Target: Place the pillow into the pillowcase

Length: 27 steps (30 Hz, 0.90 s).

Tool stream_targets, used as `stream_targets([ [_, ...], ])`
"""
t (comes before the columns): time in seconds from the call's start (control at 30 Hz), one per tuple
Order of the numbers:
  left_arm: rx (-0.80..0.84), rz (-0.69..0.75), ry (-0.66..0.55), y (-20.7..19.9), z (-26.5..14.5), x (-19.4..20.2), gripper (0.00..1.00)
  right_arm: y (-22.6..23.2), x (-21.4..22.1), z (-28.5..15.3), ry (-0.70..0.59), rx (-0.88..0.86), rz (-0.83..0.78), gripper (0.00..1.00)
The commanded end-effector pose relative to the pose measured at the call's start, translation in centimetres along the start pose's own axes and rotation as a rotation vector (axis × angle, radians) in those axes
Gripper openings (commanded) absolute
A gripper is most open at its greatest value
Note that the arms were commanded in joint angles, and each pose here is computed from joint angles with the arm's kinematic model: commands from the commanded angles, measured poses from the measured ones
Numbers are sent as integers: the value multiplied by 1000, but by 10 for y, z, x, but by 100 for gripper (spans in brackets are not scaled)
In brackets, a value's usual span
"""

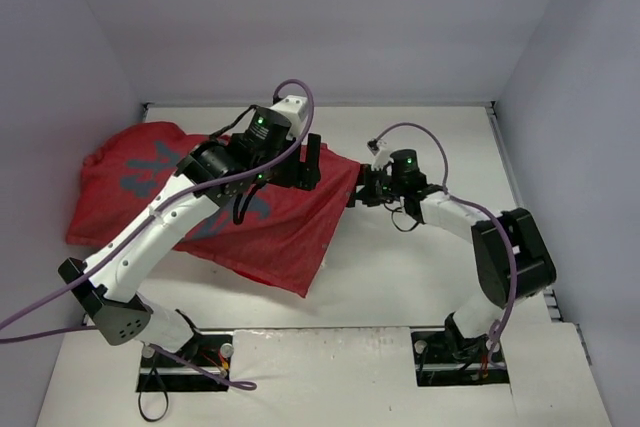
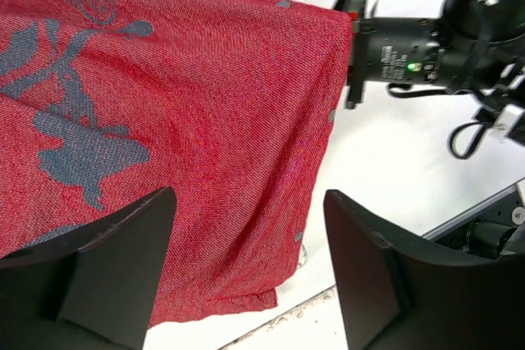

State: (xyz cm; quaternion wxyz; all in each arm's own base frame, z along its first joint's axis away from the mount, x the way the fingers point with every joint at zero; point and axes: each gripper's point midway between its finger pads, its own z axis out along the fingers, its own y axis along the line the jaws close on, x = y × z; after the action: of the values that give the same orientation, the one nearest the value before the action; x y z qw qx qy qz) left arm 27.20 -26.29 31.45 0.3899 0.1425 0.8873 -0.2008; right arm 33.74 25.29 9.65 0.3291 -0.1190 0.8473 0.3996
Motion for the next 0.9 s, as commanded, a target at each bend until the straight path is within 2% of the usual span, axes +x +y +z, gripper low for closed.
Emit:
stream_targets([
  [0.0, 17, -23, -50, -7, 2, -14, 70, 1, -9, -26, -27, 34, -76, 96],
  [0.23, -7, -34, 13, 4, 21, 1, 74, -36, -9, -58, -62, 158, -28, 93],
  [0.33, -21, -38, 29, 6, 27, 5, 74, -66, -6, -70, -68, 287, 49, 89],
  [0.37, -37, -42, 10, 9, 23, 2, 74, -76, -9, -78, -87, 325, 76, 84],
  [0.47, -101, -33, -33, 27, 11, -1, 74, -57, -18, -84, -100, 221, 54, 72],
  [0.53, -157, -71, -31, 53, 8, 3, 74, -35, -41, -85, -122, 132, 6, 71],
  [0.67, -250, -201, -53, 106, -7, 8, 75, -13, -73, -78, -151, 56, -9, 72],
  [0.73, -280, -226, -54, 120, -9, 11, 75, -2, -98, -73, -189, 36, -37, 76],
  [0.77, -298, -233, -48, 128, -9, 14, 75, -6, -100, -64, -178, 30, -31, 81],
  [0.87, -307, -245, -31, 136, -8, 21, 75, -2, -119, -44, -161, -22, -59, 86],
])
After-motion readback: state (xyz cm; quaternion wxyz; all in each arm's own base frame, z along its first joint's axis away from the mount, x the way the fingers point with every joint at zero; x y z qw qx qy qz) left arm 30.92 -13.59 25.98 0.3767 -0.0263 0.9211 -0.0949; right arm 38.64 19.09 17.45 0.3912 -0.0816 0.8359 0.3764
